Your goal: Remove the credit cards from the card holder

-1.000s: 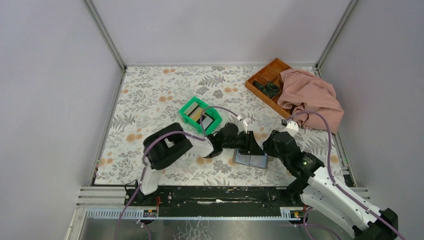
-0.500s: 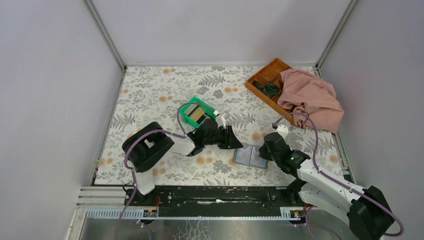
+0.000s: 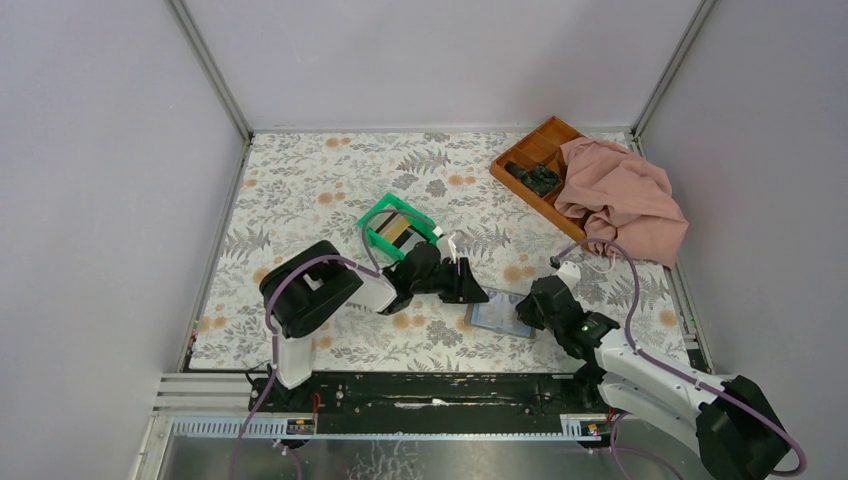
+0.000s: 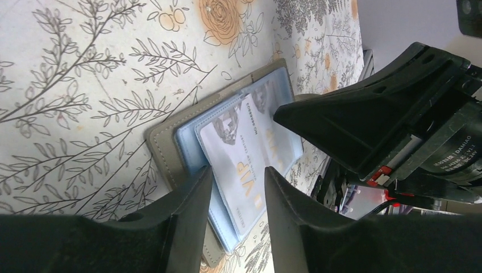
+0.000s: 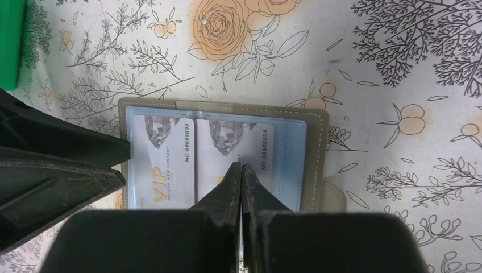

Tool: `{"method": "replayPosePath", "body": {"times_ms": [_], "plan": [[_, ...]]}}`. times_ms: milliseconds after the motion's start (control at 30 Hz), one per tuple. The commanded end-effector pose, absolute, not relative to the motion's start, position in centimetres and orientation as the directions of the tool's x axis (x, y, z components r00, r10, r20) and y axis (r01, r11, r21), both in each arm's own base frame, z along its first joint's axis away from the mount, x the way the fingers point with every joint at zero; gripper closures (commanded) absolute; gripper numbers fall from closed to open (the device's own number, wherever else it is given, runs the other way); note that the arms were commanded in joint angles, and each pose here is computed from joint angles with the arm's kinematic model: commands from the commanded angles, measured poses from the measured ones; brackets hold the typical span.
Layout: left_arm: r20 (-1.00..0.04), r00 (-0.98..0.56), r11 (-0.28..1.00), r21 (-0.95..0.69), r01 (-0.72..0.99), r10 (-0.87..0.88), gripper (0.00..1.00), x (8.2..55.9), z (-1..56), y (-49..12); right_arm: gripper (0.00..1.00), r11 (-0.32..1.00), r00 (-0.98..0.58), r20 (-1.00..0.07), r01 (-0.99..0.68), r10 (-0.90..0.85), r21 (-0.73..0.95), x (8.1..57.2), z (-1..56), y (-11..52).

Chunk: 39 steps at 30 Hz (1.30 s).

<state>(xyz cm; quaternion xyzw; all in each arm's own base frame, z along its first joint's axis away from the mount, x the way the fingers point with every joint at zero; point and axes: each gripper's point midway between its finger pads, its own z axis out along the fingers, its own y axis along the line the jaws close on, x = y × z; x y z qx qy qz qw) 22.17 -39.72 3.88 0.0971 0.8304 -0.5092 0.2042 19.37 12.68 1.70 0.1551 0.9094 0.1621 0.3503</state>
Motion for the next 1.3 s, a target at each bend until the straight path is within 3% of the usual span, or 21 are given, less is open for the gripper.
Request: {"method": "replayPosePath", "body": {"times_ms": [0, 467, 633, 700, 800, 1000, 1267], "plan": [[-0.476, -0.879, 0.405, -0.811, 0.422, -0.035, 0.55, 22.0, 5.6, -41.4, 1.00, 0.898, -0.730, -0.555, 0.187, 0.399, 0.399, 18.4, 0.3, 12.6], [-0.443, -0.897, 0.407, -0.819, 0.405, 0.002, 0.59, 20.5, 4.2, -42.2, 1.00, 0.893, -0.734, -0.552, 0.167, 0.395, 0.417, 18.3, 0.6, 12.9], [-0.422, -0.906, 0.409, -0.827, 0.386, 0.003, 0.61, 20.0, 3.5, -41.9, 0.73, 0.880, -0.717, -0.567, 0.139, 0.405, 0.454, 18.4, 1.6, 13.3], [-0.421, -0.907, 0.417, -0.824, 0.384, 0.004, 0.63, 19.9, 3.3, -41.7, 0.68, 0.875, -0.713, -0.570, 0.127, 0.407, 0.466, 18.4, 1.9, 13.4], [-0.421, -0.907, 0.428, -0.819, 0.382, 0.004, 0.71, 19.9, 3.0, -41.4, 0.64, 0.866, -0.721, -0.565, 0.099, 0.402, 0.490, 18.2, 2.1, 13.9], [-0.406, -0.914, 0.443, -0.818, 0.367, 0.009, 1.00, 19.6, 2.2, -41.1, 0.62, 0.830, -0.746, -0.531, 0.051, 0.402, 0.556, 17.5, 1.9, 15.3], [-0.397, -0.918, 0.456, -0.814, 0.360, 0.015, 1.00, 19.7, 1.5, -41.1, 0.62, 0.818, -0.687, -0.582, 0.030, 0.435, 0.575, 18.0, 3.9, 14.7]]}}
